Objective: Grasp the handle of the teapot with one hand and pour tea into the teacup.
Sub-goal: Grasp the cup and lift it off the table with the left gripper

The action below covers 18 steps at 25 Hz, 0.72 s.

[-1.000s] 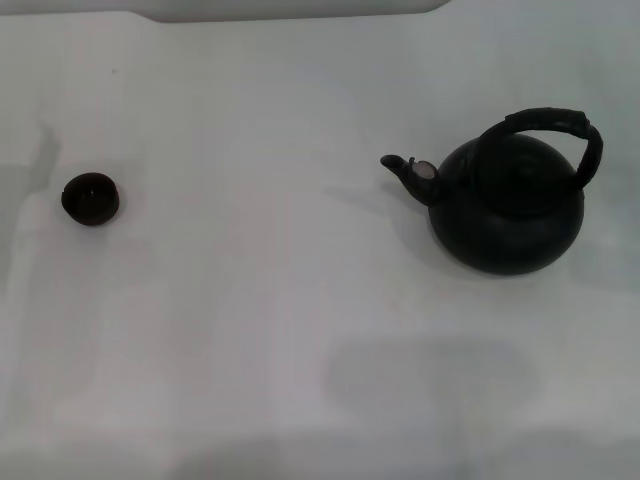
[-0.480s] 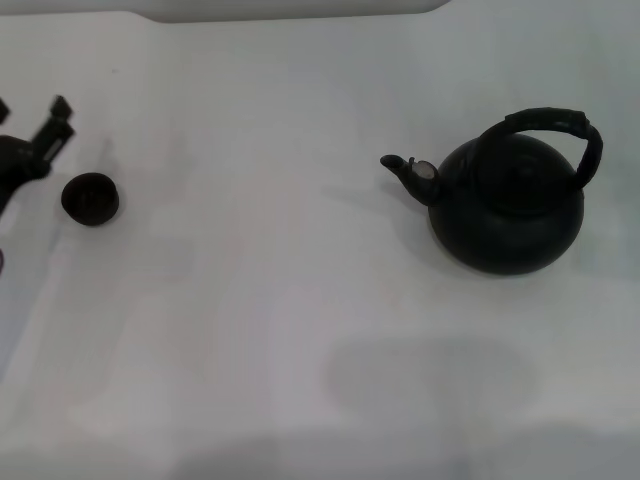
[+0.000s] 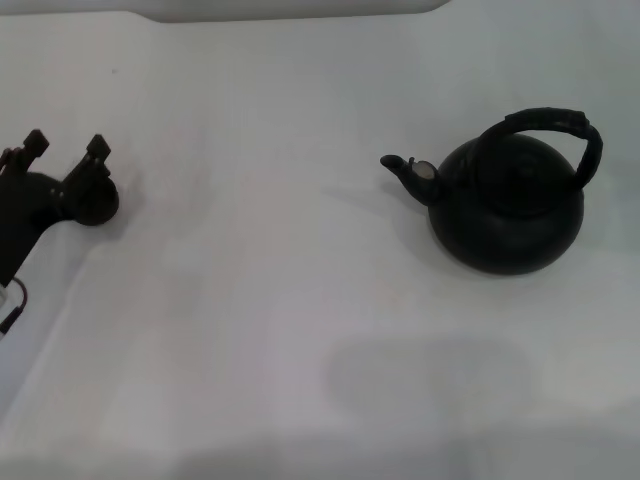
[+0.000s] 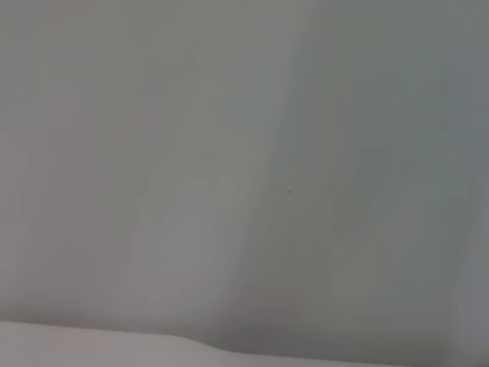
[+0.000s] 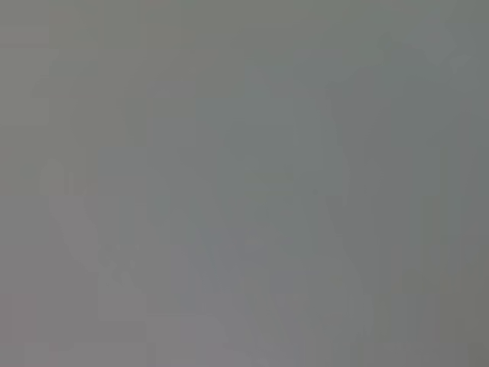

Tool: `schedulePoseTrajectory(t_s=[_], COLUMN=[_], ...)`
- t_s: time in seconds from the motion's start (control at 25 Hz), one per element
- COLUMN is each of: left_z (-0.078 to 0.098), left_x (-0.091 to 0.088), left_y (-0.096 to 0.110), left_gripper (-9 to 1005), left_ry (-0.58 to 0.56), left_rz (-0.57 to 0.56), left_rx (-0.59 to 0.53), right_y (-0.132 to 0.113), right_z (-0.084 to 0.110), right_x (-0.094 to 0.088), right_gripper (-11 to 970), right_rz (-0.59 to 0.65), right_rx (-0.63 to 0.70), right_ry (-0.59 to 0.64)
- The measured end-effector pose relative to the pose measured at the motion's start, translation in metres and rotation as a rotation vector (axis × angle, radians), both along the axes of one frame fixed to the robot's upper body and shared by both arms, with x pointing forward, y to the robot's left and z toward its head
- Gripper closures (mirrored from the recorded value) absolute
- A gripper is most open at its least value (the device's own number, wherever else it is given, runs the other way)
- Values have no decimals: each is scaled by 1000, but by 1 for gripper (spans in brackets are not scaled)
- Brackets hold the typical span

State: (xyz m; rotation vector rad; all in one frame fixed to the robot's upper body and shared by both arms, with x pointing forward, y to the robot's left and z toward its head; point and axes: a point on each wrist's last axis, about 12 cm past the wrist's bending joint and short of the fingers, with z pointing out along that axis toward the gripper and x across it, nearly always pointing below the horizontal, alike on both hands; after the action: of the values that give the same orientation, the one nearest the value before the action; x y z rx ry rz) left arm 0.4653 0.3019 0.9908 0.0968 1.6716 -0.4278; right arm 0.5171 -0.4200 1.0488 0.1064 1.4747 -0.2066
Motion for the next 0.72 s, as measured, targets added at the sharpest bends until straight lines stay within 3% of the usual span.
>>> schedulePoseTrajectory(t_s=[0.4,0.72], left_z=[-15,-19], left_x=[-40,-46], left_y=[4,7], left_gripper=[135,135], left_ry=[39,56], left_rz=[39,59], left_rx=[23,33], right_y=[-10,-10], right_z=[9,11], right_x=[5,9], right_gripper=[89,89], right_rz=[-18,-12], right_rx=[-14,-19], right_ry=[-19,-23])
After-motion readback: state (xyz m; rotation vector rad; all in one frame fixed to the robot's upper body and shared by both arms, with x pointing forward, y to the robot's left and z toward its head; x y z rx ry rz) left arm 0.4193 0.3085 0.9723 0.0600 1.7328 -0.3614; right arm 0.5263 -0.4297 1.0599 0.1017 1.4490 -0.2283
